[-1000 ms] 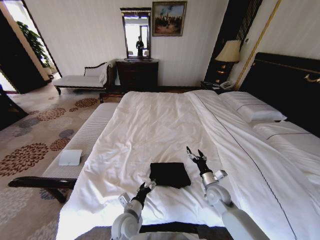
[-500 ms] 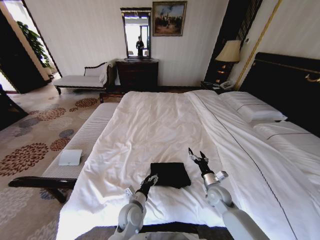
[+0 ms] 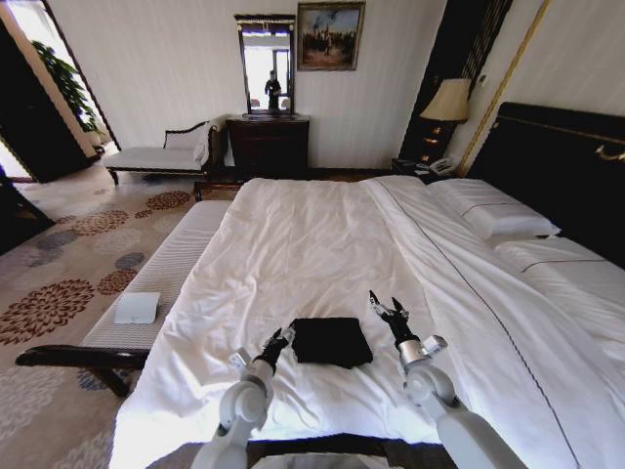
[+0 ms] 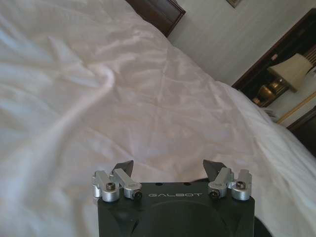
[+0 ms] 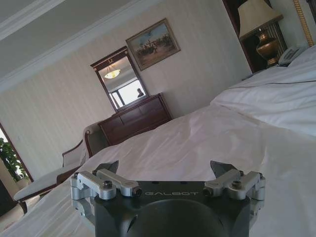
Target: Fold the clothes on the bed.
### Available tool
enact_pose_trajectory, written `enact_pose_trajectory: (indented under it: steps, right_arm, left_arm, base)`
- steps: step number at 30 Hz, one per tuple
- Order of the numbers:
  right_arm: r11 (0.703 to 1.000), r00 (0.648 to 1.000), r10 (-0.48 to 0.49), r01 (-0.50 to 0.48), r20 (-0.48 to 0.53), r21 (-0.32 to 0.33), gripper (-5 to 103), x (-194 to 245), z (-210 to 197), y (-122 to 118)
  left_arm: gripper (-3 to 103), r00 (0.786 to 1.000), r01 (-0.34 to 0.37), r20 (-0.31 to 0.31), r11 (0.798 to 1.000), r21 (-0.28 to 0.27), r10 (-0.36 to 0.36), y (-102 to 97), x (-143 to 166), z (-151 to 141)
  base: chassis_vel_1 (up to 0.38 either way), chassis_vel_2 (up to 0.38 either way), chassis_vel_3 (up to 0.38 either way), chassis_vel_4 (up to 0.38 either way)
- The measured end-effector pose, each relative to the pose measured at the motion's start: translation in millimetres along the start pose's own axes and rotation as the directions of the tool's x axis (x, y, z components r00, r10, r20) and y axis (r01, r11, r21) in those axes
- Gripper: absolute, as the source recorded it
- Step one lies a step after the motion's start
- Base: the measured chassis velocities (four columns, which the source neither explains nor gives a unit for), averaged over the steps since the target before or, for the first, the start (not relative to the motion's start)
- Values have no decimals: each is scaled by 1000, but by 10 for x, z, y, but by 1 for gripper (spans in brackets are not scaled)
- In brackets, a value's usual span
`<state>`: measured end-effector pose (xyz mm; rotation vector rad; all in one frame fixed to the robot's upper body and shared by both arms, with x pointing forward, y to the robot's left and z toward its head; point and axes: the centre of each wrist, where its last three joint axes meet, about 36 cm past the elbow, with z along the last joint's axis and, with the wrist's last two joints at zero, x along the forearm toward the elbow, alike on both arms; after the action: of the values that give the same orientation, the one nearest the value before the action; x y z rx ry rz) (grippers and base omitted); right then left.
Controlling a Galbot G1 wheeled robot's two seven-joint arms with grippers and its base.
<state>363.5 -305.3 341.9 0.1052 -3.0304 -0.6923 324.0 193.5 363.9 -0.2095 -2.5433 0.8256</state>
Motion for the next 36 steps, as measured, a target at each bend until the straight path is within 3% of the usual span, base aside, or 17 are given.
enact_pose_trajectory:
  steps: [3,7,10,11,16,25,36]
  right_arm:
    - [1000,1000,-2,2,5,-2,100,18,-17,12]
    - [1000,1000,-3,3,7,-1,100,28,-26,20]
    - [1000,1000,-2,2,8,1,100,37,-13,25]
    - [1000,1000,0,0,6,1,100,51,6,31]
    - [1000,1000,4,-4,-2,5,100,81,59,34]
    - [1000,1000,17,-17,-7,8,100,82,102,26]
    - [999,999,42,-42,1,22,100,93,47,-57]
  left_arm:
    - [91,1000,7,-8,999,-45,-8,147,67,-86]
    - [99,999,-7,-36,999,-31,6,122,90,-87]
    - [100,993,-16,-119,999,28,19,26,97,-47]
    - [100,982,-12,-189,999,48,21,-18,93,-35]
    - [102,959,-36,-278,998,52,49,-54,27,-22]
    - [97,952,-127,-270,989,79,144,-243,-172,21]
    - [96,952,-126,-270,988,92,147,-310,-441,158]
  base:
    - [0,0,0,0]
    - [0,0,0,0]
    - [0,0,0,0]
    - [0,0,0,0]
    - [0,0,0,0]
    - [0,0,0,0]
    - [0,0,0,0]
